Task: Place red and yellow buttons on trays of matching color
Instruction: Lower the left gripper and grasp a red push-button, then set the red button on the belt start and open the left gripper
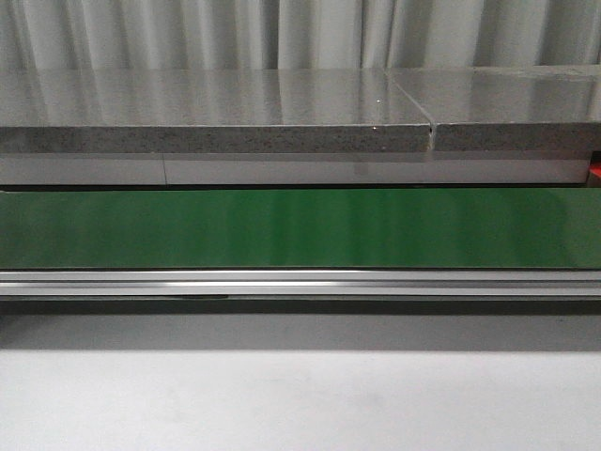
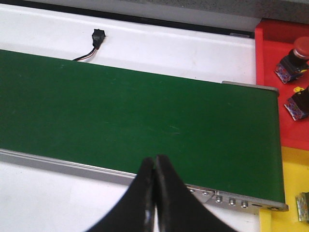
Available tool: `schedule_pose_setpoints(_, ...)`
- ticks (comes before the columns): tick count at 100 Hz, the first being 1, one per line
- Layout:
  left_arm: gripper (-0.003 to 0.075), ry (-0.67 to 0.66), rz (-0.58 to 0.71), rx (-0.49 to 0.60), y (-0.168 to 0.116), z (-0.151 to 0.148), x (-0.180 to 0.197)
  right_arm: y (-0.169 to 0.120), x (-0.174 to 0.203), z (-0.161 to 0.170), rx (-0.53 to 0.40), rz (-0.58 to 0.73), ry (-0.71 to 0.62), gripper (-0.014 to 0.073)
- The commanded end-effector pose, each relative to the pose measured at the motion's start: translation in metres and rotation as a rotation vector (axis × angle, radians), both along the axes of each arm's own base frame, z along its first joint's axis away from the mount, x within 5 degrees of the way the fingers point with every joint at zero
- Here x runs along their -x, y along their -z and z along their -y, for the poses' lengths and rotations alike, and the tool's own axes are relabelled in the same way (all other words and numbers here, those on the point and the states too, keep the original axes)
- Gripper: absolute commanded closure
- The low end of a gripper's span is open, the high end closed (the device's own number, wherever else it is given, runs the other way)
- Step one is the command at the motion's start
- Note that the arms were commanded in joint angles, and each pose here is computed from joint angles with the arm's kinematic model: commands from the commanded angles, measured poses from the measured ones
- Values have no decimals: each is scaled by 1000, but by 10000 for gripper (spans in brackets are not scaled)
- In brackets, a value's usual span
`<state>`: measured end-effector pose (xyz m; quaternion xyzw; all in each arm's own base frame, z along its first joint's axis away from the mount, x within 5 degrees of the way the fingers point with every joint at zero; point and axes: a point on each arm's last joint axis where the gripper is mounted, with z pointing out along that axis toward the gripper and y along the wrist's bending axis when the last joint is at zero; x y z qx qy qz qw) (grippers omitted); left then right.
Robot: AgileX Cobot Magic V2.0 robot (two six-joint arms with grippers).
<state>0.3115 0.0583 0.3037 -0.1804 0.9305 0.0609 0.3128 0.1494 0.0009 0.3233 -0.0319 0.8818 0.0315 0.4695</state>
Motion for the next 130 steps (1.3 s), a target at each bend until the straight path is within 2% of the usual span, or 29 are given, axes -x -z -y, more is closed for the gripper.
schedule_pose_setpoints(1,739,62,83,-14,-22,16,0,-14,-2,1,14,90,7,663)
schedule_pose_setpoints(17,739,159,73,2,-21,41,-2,-14,-2,1,14,90,7,663)
schedule_pose_setpoints(29,739,183,74,5,-20,49,-3,-14,-2,1,14,90,7,663)
schedule_pose_setpoints(63,739,183,86,32,-14,51,-7,-14,-2,1,14,90,7,663)
schedule_pose_setpoints(92,739,179,-11,41,14,51,-21,-14,-2,1,14,90,7,663)
schedule_pose_setpoints(130,738,177,-14,49,15,52,-21,-14,-2,1,14,90,7,663)
